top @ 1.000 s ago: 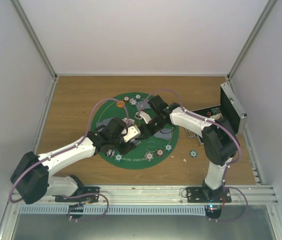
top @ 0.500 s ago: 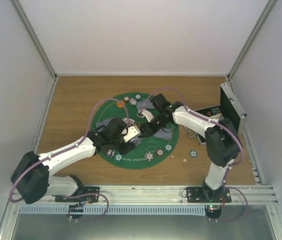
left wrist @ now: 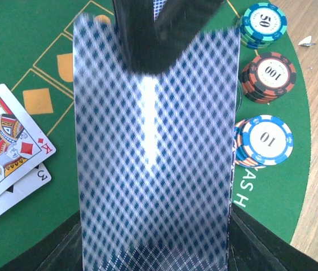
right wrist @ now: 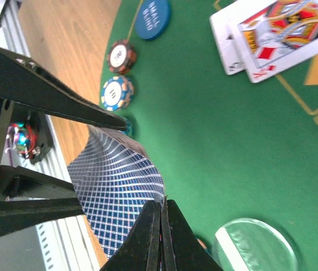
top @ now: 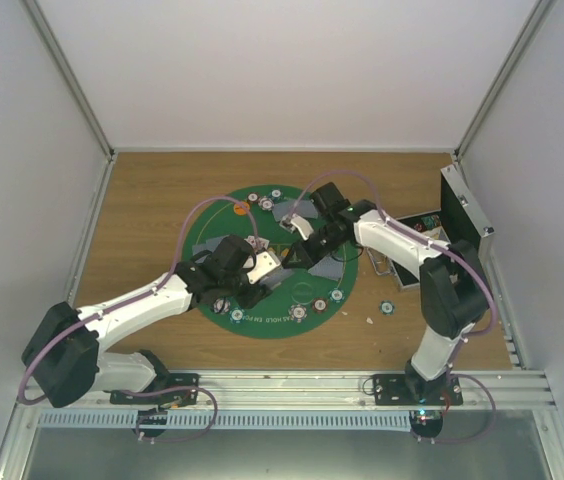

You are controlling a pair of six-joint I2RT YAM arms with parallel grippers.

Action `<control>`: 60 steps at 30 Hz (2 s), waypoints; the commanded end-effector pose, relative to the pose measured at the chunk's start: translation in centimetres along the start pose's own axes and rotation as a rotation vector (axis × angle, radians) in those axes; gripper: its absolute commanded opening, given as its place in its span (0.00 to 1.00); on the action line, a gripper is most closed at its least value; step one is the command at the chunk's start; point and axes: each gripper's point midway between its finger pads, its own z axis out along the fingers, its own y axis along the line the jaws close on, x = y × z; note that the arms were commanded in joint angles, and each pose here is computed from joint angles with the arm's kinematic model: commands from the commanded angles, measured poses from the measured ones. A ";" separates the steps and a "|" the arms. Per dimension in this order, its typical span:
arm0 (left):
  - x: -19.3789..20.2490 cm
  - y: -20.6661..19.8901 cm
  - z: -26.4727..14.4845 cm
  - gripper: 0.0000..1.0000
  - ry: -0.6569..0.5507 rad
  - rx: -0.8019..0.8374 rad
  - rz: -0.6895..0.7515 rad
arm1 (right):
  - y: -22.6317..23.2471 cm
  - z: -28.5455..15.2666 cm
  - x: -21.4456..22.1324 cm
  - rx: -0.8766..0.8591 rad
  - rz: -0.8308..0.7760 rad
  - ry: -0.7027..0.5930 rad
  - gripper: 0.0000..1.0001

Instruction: Distribute texas hold em gaming equipment

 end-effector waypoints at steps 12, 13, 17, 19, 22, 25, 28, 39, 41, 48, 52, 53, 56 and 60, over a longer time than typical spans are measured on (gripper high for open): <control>0.2 8.0 -0.6 0.55 -0.002 -0.230 -0.161 | -11.4 -7.6 -5.6 0.725 -0.052 -0.089 0.01; 0.4 8.7 -0.7 0.55 0.000 -0.243 -0.181 | -11.7 -7.4 -6.1 0.765 -0.073 -0.080 0.01; 1.3 11.3 -1.7 0.55 0.005 -0.317 -0.256 | -13.1 -6.3 -7.8 0.943 -0.160 -0.043 0.01; 1.6 12.1 -2.2 0.55 -0.001 -0.337 -0.289 | -13.3 -5.4 -8.5 1.011 -0.203 -0.028 0.01; 1.9 12.9 -2.9 0.55 -0.012 -0.363 -0.320 | -13.5 -4.2 -9.6 1.088 -0.250 -0.021 0.01; 2.1 13.6 -3.5 0.55 -0.024 -0.383 -0.342 | -12.9 -2.7 -10.5 1.139 -0.314 -0.017 0.01; 2.2 13.9 -3.8 0.55 -0.030 -0.392 -0.353 | -12.2 -0.8 -10.3 1.154 -0.379 0.019 0.01; 2.3 14.1 -3.9 0.55 -0.035 -0.396 -0.363 | -8.0 5.9 -8.3 0.929 -0.461 0.078 0.01; 2.3 14.1 -3.9 0.55 -0.036 -0.393 -0.363 | -7.4 6.9 -8.1 0.880 -0.463 0.085 0.01; 2.3 14.0 -3.8 0.55 -0.037 -0.388 -0.364 | -7.2 8.8 -6.6 0.805 -0.453 0.144 0.01; 2.2 14.0 -3.8 0.55 -0.040 -0.387 -0.363 | -6.4 9.8 -6.0 0.724 -0.446 0.159 0.01; 2.3 13.9 -3.8 0.55 -0.039 -0.387 -0.365 | -6.2 10.0 -5.9 0.706 -0.443 0.160 0.02; 2.4 13.9 -3.9 0.55 -0.039 -0.389 -0.368 | -5.7 10.4 -5.3 0.667 -0.433 0.174 0.09; 2.6 14.0 -3.9 0.55 -0.037 -0.396 -0.373 | -5.1 10.4 -4.9 0.636 -0.417 0.171 0.19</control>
